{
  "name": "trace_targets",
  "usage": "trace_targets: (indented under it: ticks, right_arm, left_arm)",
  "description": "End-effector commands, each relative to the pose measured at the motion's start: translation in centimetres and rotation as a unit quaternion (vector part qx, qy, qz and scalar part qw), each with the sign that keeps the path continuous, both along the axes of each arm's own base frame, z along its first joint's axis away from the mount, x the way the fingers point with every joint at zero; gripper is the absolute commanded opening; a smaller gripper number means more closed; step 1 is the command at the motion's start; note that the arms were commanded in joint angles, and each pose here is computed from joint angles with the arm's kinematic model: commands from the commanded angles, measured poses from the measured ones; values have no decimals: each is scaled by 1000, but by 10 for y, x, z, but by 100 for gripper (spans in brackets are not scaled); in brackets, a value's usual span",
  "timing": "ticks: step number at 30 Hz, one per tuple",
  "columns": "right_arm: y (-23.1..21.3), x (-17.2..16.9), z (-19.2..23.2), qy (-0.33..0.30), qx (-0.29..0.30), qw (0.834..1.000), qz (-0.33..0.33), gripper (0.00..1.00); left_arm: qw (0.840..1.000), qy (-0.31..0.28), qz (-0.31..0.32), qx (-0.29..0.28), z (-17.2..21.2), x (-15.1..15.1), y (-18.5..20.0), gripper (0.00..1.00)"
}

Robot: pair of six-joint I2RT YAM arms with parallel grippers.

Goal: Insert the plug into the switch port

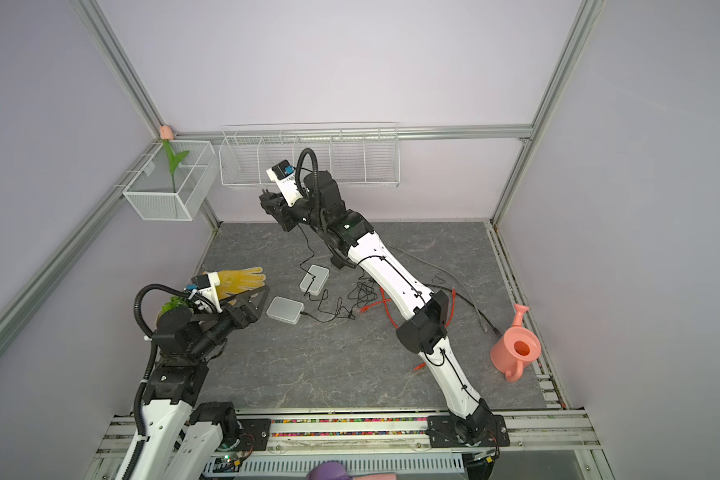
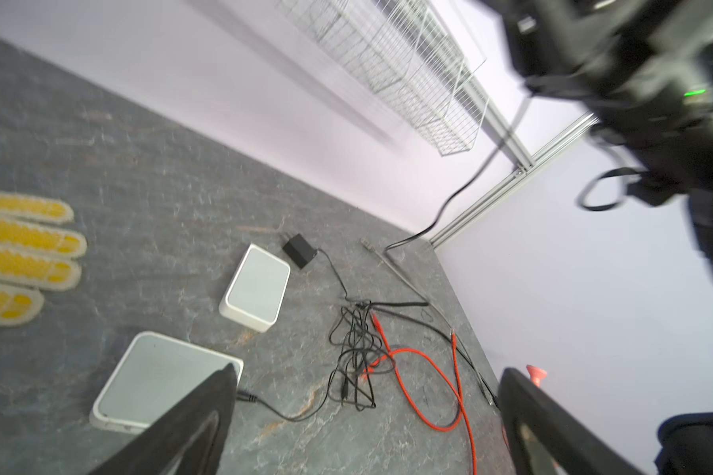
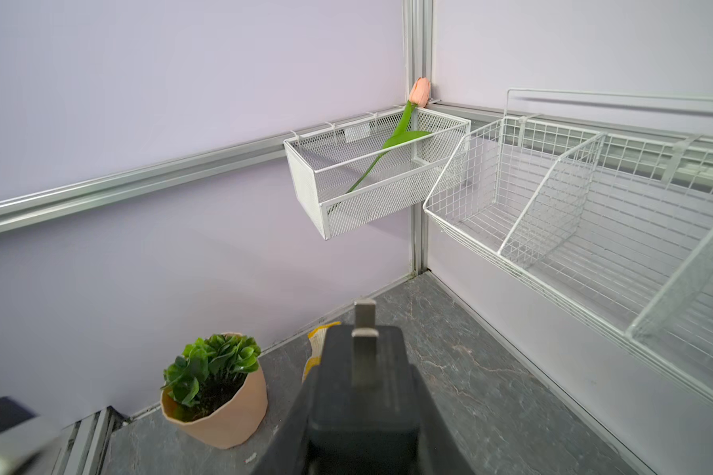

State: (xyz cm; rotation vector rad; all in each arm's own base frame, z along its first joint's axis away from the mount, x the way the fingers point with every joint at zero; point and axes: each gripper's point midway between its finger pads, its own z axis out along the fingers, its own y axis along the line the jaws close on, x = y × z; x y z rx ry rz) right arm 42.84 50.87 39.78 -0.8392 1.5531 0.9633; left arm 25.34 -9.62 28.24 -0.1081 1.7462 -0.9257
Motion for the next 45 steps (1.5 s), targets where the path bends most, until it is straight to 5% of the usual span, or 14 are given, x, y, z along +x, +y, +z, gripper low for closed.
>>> trace_targets:
  ticks: [1,12,24,33,39,45]
  right_arm:
    - [22,19,-68,72,-1,997,26,6]
    - [37,47,-154,112,-25,993,5,7]
    - [34,59,-274,145,-133,980,-41,10]
    - [34,54,-310,139,-181,972,-52,12]
    - [36,46,-320,117,-218,967,-60,29]
    - [31,42,-330,114,-245,961,-66,32]
  left_arm:
    - [1000,-13,19,11,8,-7,7,100]
    - [999,-12,26,21,9,-9,9,100]
    - [999,1,32,21,-2,-6,11,100]
    - [999,7,36,26,-9,-5,12,100]
    - [999,12,39,28,-12,-5,13,100]
    - [998,17,45,30,-17,-4,15,100]
